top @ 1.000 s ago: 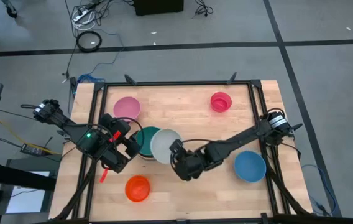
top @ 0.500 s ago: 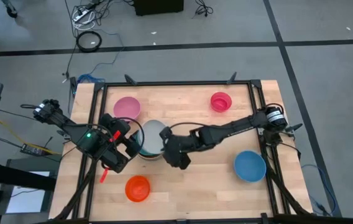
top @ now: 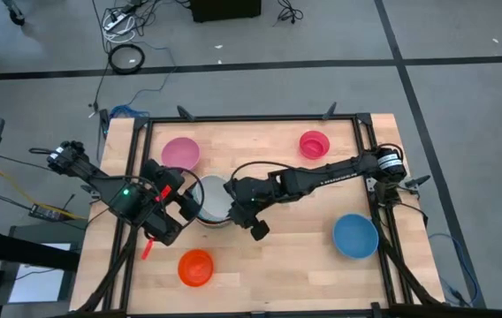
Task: Nest bowls inside each other
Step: Stack the white bowl on top of the green bowl
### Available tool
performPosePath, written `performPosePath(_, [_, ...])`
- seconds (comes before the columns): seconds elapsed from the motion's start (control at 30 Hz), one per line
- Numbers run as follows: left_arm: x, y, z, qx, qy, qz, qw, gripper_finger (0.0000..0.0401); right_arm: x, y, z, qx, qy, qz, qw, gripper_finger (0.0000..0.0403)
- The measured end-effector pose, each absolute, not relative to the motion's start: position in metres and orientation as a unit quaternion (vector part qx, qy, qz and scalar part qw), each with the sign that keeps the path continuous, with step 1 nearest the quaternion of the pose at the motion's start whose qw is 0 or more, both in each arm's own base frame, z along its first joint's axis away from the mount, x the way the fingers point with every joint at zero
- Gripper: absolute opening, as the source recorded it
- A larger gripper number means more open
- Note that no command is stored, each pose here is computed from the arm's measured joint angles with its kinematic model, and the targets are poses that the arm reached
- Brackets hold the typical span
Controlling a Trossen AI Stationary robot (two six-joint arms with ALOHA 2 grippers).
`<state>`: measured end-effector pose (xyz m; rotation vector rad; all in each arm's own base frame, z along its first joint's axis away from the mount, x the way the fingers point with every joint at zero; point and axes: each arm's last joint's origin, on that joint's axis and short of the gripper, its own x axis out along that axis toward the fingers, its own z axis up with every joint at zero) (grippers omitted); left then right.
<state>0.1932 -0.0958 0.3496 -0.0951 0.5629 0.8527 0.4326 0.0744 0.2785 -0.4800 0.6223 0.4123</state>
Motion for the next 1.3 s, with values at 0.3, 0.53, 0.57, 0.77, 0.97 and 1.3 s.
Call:
performPosePath(0.3, [0.194,-0.096,0.350,-0.039,0.258,0.412,0.873,0.0250,0.433,0.074,0.280,-0.173,0.303,0.196,0.916,0.0000])
performPosePath(0.53, [0.194,-0.096,0.350,-0.040,0.258,0.412,0.873,0.0250,0.435,0.075,0.282,-0.162,0.291,0.190,0.923,0.0002])
performPosePath(0.57, [0.194,-0.096,0.350,-0.040,0.258,0.412,0.873,0.0250,0.435,0.074,0.282,-0.158,0.292,0.189,0.924,0.0003])
performPosePath(0.77, [0.194,-0.096,0.350,-0.040,0.257,0.412,0.873,0.0250,0.435,0.072,0.282,-0.147,0.297,0.179,0.927,0.0017])
performPosePath(0.97, [0.194,-0.096,0.350,-0.040,0.257,0.412,0.873,0.0250,0.436,0.066,0.282,-0.135,0.300,0.167,0.929,0.0037])
performPosePath(1.3, [0.194,-0.096,0.350,-0.040,0.257,0.412,0.873,0.0250,0.437,0.061,0.282,-0.125,0.302,0.160,0.931,0.0060])
